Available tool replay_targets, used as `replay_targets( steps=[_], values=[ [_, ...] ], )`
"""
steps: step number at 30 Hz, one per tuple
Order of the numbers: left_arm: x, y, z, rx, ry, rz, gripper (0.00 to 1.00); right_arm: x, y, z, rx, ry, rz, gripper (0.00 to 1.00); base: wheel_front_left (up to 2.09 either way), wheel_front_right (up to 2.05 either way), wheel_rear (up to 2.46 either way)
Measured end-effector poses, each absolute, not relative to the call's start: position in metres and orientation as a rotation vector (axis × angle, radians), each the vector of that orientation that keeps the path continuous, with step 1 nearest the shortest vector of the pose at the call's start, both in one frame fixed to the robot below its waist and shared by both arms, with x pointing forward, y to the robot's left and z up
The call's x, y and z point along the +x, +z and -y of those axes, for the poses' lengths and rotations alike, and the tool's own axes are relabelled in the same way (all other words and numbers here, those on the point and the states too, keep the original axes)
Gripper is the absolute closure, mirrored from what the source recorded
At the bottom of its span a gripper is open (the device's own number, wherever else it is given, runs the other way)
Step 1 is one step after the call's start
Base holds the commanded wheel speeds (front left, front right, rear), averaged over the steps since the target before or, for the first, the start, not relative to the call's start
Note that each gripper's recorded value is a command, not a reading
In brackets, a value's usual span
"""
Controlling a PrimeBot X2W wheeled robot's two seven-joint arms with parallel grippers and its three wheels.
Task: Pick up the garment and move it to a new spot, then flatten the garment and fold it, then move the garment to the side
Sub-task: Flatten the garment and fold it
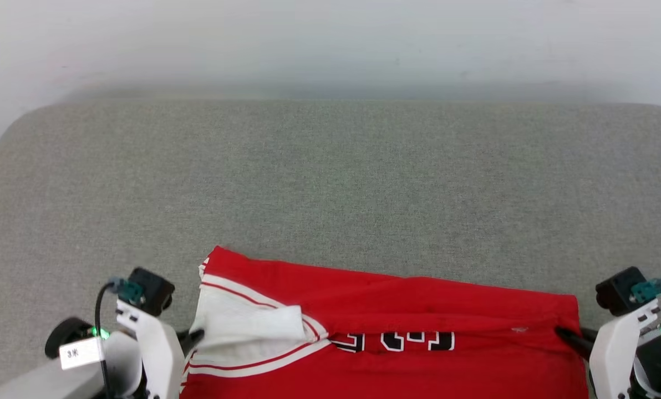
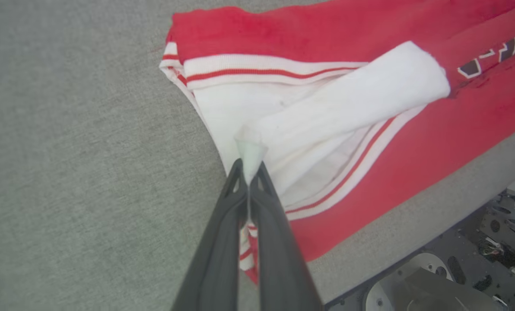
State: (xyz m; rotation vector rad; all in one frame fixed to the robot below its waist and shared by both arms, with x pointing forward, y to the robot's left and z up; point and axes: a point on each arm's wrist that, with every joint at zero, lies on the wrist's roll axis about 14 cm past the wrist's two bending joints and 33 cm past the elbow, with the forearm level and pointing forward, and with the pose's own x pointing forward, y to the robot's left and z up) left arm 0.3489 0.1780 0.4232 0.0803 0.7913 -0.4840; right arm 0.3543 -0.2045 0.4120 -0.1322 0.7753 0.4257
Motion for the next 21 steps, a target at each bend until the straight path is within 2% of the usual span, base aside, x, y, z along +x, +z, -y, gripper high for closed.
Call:
replay_targets(
  steps=[9,14,15,16,17,21],
  values=[
    [0.331,0.382,-0.178,0.012,-0.458,-0.903,1.00,0.329,0.381,0.202,-0.102,0.419,-0.915,1.00,0.00,0.00,0.00],
    [0.331,0.370,-0.179,-0.004,-0.446,-0.922,1.00,0.328,0.375,0.204,-0.091,0.401,-0.927,1.00,0.00,0.00,0.00],
    [0.333,0.370,-0.181,-0.001,-0.439,-0.913,1.00,0.329,0.376,0.204,-0.084,0.396,-0.916,0.81,0.00,0.00,0.00],
    [0.335,0.371,-0.182,0.006,-0.430,-0.896,0.55,0.331,0.378,0.205,-0.078,0.390,-0.903,0.18,0.00,0.00,0.00],
    [0.338,0.373,-0.183,0.012,-0.424,-0.875,0.00,0.334,0.381,0.205,-0.074,0.385,-0.886,0.00,0.00,0.00,0.00],
    [0.351,0.390,-0.186,0.013,-0.386,-0.762,0.00,0.346,0.404,0.205,-0.064,0.378,-0.788,0.00,0.00,0.00,0.00]
  ],
)
